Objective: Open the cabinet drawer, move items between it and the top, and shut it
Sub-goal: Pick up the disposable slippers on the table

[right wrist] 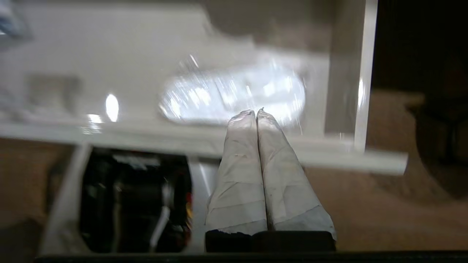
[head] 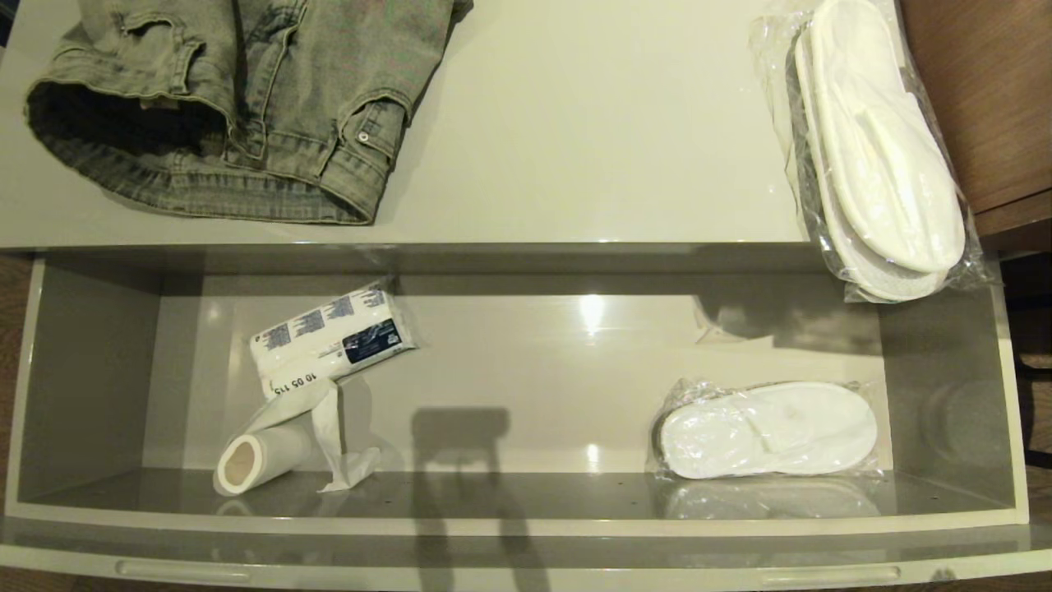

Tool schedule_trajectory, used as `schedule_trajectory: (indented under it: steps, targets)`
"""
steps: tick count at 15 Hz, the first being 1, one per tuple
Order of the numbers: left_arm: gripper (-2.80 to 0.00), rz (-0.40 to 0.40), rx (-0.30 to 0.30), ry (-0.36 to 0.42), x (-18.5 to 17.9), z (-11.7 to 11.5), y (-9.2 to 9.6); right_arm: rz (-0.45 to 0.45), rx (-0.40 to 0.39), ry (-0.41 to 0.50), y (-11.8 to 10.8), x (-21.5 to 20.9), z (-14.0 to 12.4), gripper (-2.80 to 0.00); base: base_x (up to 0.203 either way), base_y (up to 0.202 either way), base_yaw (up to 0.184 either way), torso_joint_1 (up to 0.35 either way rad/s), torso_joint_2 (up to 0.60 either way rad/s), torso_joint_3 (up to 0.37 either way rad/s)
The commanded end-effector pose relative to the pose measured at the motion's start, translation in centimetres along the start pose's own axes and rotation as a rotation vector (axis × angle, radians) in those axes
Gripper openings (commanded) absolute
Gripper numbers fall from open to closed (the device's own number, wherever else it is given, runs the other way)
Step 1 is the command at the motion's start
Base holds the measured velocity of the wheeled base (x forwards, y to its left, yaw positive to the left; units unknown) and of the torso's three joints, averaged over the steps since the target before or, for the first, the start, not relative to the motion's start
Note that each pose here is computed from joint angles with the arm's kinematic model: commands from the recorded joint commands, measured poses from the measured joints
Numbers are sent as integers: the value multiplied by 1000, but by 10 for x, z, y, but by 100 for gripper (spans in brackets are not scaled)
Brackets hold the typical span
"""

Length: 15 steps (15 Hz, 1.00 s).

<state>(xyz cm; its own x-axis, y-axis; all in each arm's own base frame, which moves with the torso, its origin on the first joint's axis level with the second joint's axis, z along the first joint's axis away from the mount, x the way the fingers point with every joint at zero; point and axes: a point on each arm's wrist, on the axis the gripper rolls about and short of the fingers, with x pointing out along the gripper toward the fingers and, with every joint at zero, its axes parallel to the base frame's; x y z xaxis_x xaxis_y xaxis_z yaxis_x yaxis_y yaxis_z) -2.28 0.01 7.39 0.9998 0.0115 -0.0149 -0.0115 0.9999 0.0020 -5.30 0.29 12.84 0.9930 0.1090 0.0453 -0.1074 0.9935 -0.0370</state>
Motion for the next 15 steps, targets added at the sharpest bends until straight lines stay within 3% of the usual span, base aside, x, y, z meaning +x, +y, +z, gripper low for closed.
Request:
schedule_trajectory:
  steps: [1,4,7,11,15]
  targets:
    - [-280,1,0,2,0,0,0,51,-6,-116,4,-38,55,-280,0,0,0,0,0,0]
    - [-280,1,0,2,0,0,0,64,56,-101,2,-38,134,-280,0,0,0,0,0,0]
    - [-280,1,0,2,0,0,0,90,116,65,-3,-1,182,-280,0,0,0,0,0,0]
    - [-280,1,0,2,0,0,0,197,82,380,-12,87,179,-280,0,0,0,0,0,0]
    - [-280,1,1,2,0,0,0,330,1,488,-10,181,167,-280,0,0,0,0,0,0]
